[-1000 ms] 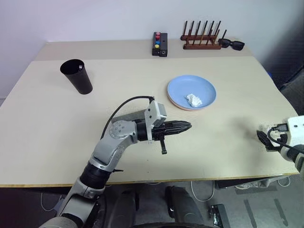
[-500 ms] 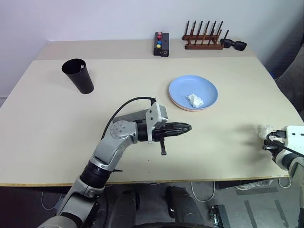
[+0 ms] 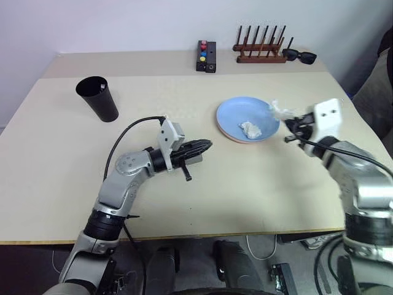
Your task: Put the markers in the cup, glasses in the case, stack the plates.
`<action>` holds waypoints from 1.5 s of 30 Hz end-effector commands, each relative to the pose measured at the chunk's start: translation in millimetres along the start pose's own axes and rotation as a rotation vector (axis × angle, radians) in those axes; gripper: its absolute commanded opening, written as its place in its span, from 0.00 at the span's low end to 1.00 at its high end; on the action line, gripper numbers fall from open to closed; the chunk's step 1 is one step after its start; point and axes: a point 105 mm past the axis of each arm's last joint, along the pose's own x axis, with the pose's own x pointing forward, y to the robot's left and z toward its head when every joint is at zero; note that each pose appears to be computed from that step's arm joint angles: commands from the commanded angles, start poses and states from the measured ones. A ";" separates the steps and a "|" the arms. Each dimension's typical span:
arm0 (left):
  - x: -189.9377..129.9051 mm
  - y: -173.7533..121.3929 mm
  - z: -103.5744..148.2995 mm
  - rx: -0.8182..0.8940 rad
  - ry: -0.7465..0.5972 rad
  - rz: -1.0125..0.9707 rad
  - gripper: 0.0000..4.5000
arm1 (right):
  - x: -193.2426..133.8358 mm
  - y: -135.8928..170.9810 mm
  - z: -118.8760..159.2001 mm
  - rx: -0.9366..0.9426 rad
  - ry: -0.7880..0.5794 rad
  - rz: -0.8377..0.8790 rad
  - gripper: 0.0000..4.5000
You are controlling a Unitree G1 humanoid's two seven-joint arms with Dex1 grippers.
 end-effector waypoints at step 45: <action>-200.7 53.5 -10.1 0.077 0.251 0.650 0.02 | -92.8 -35.7 -3.0 -0.121 -0.092 0.276 0.66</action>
